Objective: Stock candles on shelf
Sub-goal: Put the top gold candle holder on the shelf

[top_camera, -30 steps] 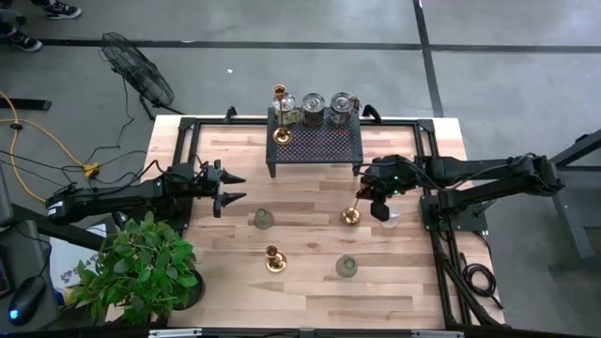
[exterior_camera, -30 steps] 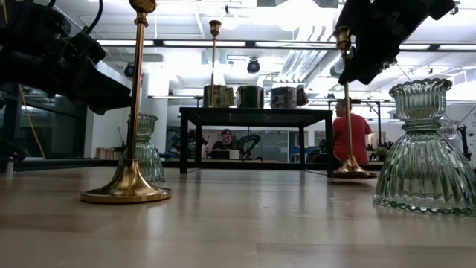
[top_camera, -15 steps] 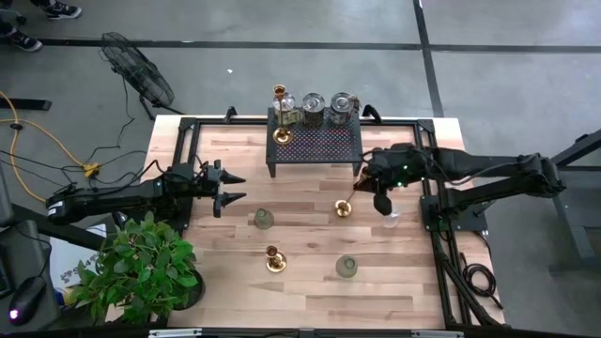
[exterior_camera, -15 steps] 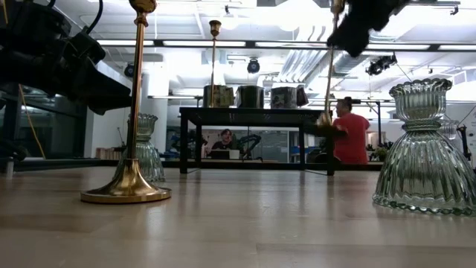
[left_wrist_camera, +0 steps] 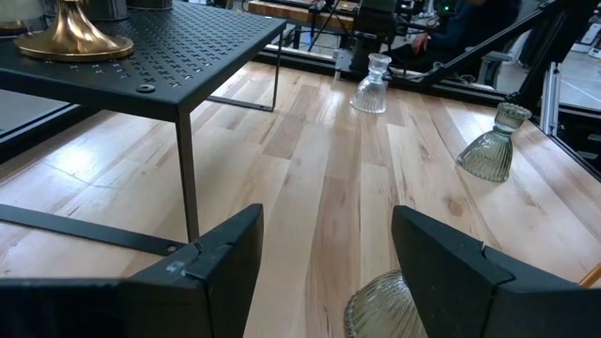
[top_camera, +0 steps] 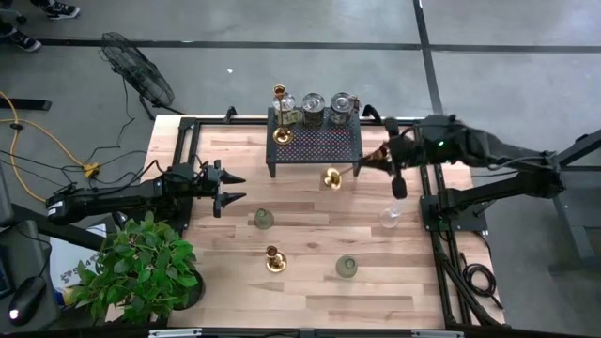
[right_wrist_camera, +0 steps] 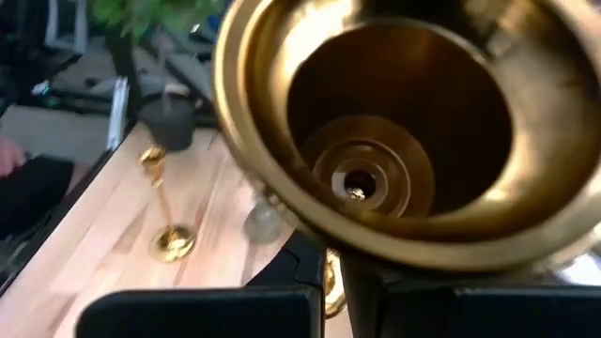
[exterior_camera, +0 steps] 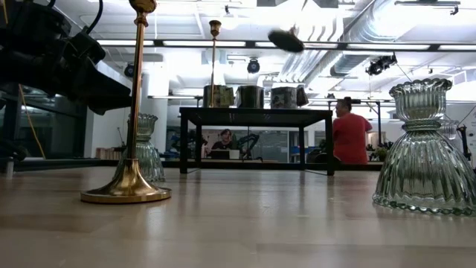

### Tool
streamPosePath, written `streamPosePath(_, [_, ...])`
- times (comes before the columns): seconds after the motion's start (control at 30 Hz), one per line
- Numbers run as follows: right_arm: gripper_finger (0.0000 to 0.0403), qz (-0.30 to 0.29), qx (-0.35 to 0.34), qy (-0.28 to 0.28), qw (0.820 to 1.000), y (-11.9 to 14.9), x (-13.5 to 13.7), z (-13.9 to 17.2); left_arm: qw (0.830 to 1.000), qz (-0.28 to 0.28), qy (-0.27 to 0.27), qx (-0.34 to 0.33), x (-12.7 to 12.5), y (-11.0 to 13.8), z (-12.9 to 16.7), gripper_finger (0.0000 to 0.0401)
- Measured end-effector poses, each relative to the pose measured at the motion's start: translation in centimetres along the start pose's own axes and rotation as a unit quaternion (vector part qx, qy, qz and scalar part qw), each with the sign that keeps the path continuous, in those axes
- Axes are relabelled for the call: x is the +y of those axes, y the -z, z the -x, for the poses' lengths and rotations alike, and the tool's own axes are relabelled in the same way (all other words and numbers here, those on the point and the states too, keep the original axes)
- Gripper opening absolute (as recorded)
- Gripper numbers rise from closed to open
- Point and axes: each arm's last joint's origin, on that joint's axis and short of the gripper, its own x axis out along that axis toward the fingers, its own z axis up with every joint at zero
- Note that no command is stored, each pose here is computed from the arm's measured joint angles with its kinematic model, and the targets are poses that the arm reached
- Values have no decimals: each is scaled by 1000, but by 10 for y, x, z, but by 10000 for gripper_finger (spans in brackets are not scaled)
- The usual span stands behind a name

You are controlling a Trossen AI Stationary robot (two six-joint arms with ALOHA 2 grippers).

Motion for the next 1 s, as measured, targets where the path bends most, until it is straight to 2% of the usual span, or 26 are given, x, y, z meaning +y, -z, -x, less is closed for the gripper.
streamPosePath(0.1, [5, 1, -11, 30, 999, -13, -10, 6, 1000, 0, 0, 0, 0, 0, 0, 230])
streamPosePath(0.23, [5, -13, 29, 56, 998, -23, -27, 6, 1000, 0, 0, 0, 0, 0, 0, 230])
streamPosePath(0.47, [5, -39, 88, 86, 992, -35, -65, -21, 1000, 0, 0, 0, 0, 0, 0, 230])
streamPosePath(0.63, [5, -80, 148, 121, 978, -32, -100, -46, 1000, 0, 0, 0, 0, 0, 0, 230])
streamPosePath(0.8, [5, -111, 176, 146, 967, -25, -132, -68, 1000, 0, 0, 0, 0, 0, 0, 230])
streamPosePath(1.0, [5, -153, 211, 157, 953, -8, -154, -87, 1000, 0, 0, 0, 0, 0, 0, 230])
